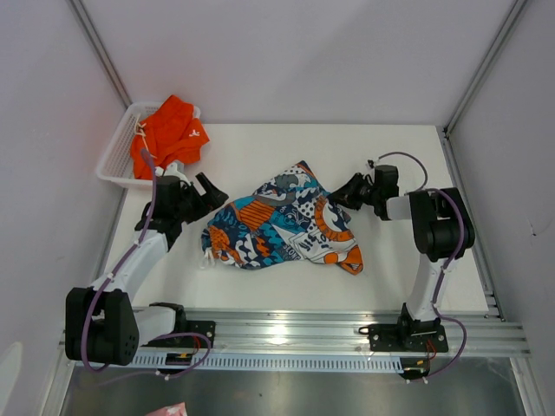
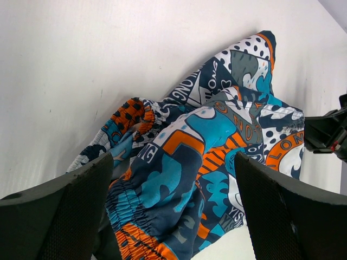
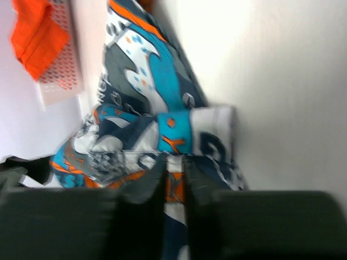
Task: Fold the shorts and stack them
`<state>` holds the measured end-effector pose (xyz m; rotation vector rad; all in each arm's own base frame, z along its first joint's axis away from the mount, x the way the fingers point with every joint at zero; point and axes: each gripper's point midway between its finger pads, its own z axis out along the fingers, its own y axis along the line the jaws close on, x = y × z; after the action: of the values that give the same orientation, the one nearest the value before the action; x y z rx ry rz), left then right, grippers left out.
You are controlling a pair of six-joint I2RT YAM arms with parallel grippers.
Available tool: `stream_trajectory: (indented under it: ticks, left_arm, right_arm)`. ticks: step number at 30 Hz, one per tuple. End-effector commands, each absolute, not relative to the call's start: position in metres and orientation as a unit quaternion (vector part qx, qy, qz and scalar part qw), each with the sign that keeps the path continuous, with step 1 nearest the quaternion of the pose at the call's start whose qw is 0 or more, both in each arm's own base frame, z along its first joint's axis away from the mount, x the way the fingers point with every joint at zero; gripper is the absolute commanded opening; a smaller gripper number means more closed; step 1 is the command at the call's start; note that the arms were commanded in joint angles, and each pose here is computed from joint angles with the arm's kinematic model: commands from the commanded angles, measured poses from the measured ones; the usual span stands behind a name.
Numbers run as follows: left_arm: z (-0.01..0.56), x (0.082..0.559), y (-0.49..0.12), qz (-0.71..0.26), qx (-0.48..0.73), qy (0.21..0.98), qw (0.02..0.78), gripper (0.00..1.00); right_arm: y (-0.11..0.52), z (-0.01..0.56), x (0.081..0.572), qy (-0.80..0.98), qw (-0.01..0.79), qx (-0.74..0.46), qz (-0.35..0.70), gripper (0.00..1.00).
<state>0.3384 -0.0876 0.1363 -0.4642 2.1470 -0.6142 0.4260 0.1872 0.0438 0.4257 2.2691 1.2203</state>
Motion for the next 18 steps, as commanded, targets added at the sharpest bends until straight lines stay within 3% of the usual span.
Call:
stream_trajectory:
  ticks: [1, 4, 11, 15, 17, 18]
  left_arm:
    - [0.145, 0.341, -0.088, -0.245, -0.17, 0.851, 0.432, 0.93]
    - [0.145, 0.34, -0.088, -0.244, -0.168, 0.852, 0.432, 0.93]
    - [0.143, 0.338, -0.089, -0.247, -0.17, 0.85, 0.432, 0.93]
    - [0.14, 0.338, -0.091, -0.25, -0.167, 0.853, 0.428, 0.93]
    - [0.139, 0.337, -0.094, -0.252, -0.164, 0.853, 0.426, 0.93]
    - [0.139, 0.337, -0.095, -0.254, -0.163, 0.853, 0.426, 0.93]
  right_arm:
    - [0.201, 0.082, 0.447, 0.806, 0.299, 0.124, 0.495, 0.09]
    - [0.196, 0.108, 0.451, 0.791, 0.331, 0.112, 0.502, 0.0]
    - [0.185, 0.161, 0.429, 0.763, 0.4, 0.065, 0.504, 0.0]
    - [0.18, 0.158, 0.41, 0.782, 0.395, 0.067, 0.478, 0.0]
    - [0.179, 0.149, 0.406, 0.797, 0.383, 0.062, 0.463, 0.21]
    - [0.182, 0.145, 0.402, 0.8, 0.377, 0.057, 0.464, 0.39]
